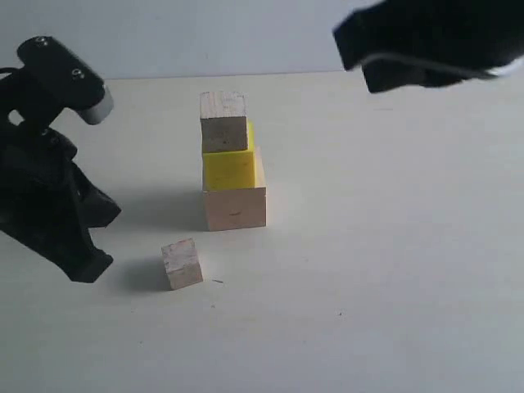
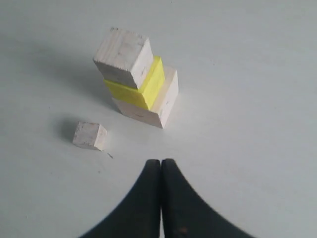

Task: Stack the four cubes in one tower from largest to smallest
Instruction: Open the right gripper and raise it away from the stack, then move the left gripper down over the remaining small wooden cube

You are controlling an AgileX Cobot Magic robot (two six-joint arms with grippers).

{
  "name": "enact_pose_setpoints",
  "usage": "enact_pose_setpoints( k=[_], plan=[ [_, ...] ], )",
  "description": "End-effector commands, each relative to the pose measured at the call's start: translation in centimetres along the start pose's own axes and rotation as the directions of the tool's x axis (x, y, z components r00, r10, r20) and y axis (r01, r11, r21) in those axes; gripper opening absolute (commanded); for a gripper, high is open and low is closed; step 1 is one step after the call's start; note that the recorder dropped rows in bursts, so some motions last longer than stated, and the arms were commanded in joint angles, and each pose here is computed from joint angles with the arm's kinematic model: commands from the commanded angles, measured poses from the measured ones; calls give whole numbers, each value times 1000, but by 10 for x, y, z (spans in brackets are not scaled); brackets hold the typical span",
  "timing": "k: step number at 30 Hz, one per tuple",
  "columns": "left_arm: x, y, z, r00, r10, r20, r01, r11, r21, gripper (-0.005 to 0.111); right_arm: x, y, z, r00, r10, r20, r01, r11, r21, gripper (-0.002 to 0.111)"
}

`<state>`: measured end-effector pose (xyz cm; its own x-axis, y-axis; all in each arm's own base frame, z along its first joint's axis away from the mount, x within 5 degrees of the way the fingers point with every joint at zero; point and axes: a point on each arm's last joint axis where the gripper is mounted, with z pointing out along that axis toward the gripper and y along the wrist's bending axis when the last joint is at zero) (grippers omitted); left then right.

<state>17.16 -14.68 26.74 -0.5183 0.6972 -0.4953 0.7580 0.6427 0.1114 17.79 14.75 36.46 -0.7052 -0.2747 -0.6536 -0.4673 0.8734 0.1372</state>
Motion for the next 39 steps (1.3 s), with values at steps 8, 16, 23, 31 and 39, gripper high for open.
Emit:
enact_pose_setpoints(
  k=[8,16,23,31,39],
  plan=[
    [-12,-6,62,914,354,-200,-317,929,192,0,78,-26,-73,990,-94,106,93,996,12,0],
    [-21,-14,67,970,211,-116,-180,956,233,0,103,-34,-78,985,-141,101,138,990,30,0],
    [-16,-18,83,962,200,-185,-144,950,276,0,118,-42,-76,981,-189,36,185,979,83,0],
    [-9,-19,88,944,216,-252,-132,941,310,0,122,-49,-88,973,-199,113,183,973,139,0],
    [-8,-20,89,941,213,-262,-124,940,318,0,121,-48,-88,977,-167,131,150,980,129,0]
  ],
)
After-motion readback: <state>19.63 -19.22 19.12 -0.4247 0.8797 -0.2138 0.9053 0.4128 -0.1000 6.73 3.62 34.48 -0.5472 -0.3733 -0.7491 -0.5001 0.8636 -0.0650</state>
